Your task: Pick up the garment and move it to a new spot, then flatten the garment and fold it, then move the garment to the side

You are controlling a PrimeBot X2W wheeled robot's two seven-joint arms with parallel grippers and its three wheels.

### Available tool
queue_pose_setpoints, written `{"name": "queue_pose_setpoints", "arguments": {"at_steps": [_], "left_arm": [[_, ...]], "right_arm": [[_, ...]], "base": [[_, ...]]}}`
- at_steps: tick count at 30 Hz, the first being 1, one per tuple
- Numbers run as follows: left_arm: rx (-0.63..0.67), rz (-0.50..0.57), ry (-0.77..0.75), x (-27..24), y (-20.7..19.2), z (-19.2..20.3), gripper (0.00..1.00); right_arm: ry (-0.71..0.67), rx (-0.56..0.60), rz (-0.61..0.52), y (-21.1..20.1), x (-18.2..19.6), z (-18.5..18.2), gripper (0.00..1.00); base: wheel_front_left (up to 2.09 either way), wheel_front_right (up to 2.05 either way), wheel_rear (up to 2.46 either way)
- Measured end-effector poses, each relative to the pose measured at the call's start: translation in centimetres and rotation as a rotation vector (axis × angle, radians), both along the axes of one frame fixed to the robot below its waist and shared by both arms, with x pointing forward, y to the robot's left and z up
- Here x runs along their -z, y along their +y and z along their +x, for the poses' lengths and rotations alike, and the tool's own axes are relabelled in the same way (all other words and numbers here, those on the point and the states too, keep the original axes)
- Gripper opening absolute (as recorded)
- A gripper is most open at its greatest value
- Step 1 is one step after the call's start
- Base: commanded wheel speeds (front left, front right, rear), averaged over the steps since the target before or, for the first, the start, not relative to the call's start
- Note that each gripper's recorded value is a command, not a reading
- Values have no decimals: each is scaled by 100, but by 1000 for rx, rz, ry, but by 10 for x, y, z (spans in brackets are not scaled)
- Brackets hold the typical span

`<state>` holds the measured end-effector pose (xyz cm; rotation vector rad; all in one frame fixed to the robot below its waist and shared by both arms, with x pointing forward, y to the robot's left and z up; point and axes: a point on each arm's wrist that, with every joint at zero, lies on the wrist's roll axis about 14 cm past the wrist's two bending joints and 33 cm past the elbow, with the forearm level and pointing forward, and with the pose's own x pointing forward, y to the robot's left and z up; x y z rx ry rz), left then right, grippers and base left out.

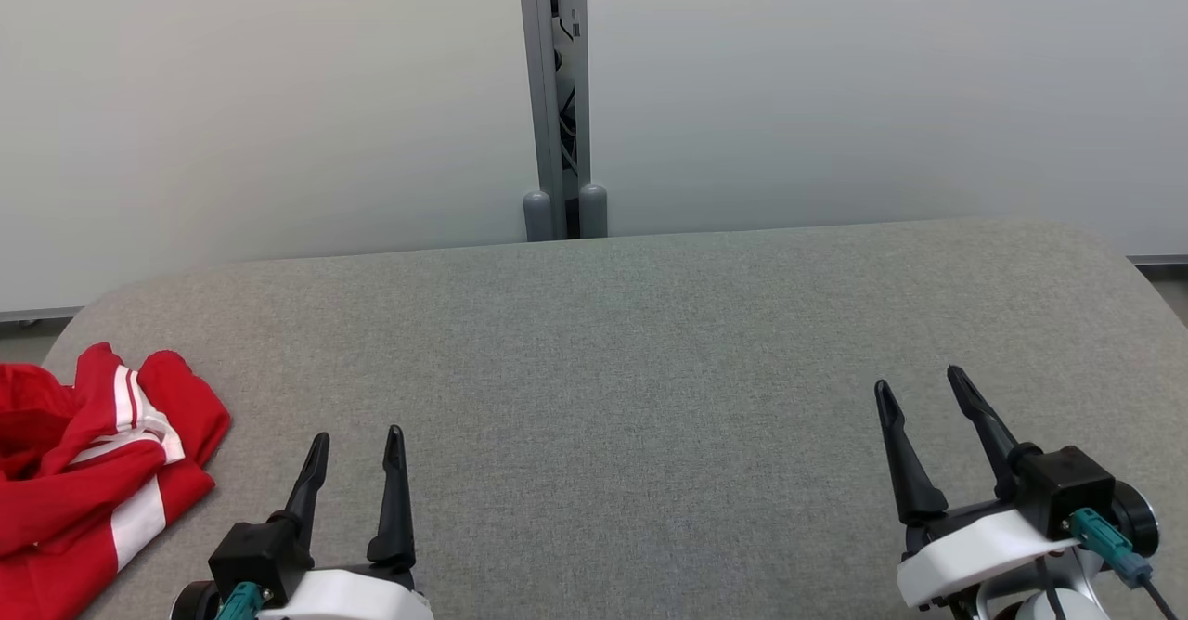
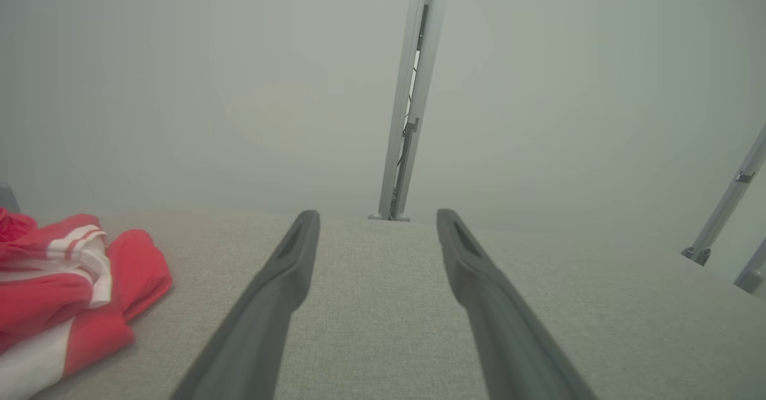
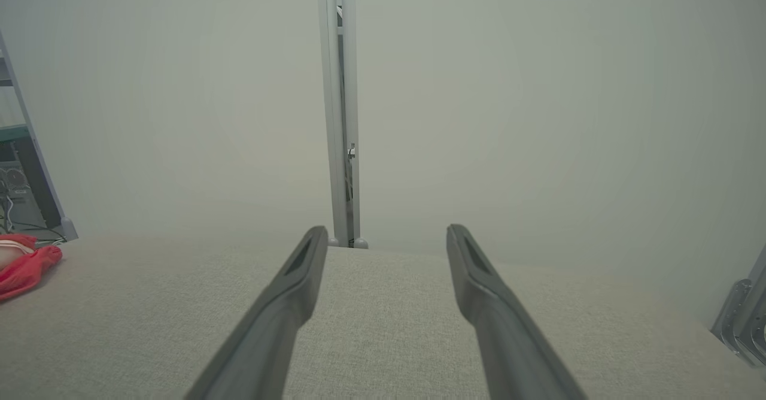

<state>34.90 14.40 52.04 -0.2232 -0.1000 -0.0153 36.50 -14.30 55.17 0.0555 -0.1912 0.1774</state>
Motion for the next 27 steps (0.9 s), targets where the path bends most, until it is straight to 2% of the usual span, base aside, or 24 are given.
{"name": "queue_pose_setpoints", "arguments": {"at_steps": [12,27], "left_arm": [[-6,46,-16,-2,0,1,100],[-7,51,-20,-3,0,1,100]], "right_arm": [[2,-17,-2,6,6,-1,100],[3,-17,3,6,6,0,100]], "base": [[0,0,0],[0,0,0]]}}
